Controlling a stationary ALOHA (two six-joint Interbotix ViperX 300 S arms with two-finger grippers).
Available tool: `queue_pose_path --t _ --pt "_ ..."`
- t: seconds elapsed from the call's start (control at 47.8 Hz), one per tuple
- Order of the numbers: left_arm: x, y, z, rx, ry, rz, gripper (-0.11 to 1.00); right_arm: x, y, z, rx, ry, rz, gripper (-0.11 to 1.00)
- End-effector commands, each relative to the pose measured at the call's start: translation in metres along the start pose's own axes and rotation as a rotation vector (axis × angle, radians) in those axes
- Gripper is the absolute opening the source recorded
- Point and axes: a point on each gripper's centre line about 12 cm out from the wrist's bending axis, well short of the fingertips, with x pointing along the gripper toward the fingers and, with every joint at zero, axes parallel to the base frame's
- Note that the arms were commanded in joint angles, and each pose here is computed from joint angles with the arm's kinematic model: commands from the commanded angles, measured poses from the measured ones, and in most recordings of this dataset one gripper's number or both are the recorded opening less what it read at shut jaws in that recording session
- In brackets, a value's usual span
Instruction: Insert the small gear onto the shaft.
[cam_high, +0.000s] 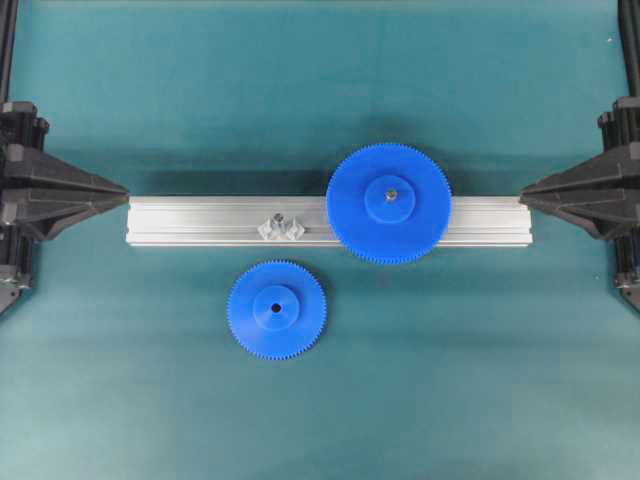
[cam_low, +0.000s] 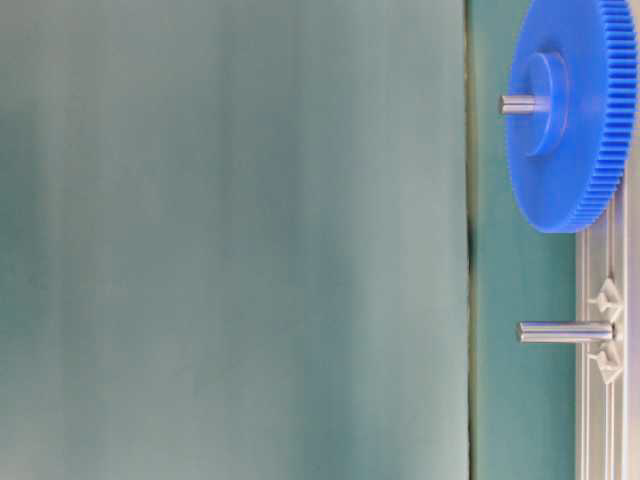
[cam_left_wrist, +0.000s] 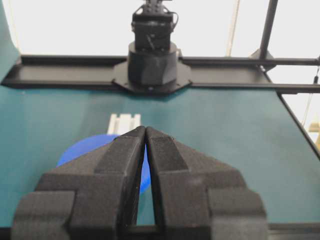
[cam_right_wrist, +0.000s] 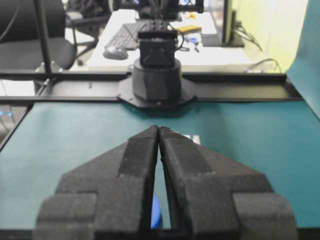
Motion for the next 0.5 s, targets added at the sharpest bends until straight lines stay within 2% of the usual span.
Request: queue_pose_path --t 0.0,0.063,0.126,0.272,0.482 --pt "0.002 -0.001 -0.005 -0.018 0.015 -0.006 0.1 0.002 -0.002 -0.001 -0.001 0.003 -0.012 0.16" --pt "0.002 0.0 -0.005 -0.027 0.014 -0.003 0.04 0.0 -0.004 -0.005 0.012 0.012 -0.02 0.2" --pt "0.002 -0.001 -0.003 -0.031 0.012 -0.004 -0.03 -0.001 -0.004 -0.008 0.032 0.019 -0.023 0.14" --pt "0.004 -0.001 -0.002 -0.031 0.037 -0.007 -0.03 -0.001 -0.004 -0.011 0.058 0.041 -0.024 0.03" --pt "0.019 -0.003 -0.003 -0.033 0.135 -0.012 -0.03 0.001 -0.005 -0.013 0.063 0.115 -0.03 0.03"
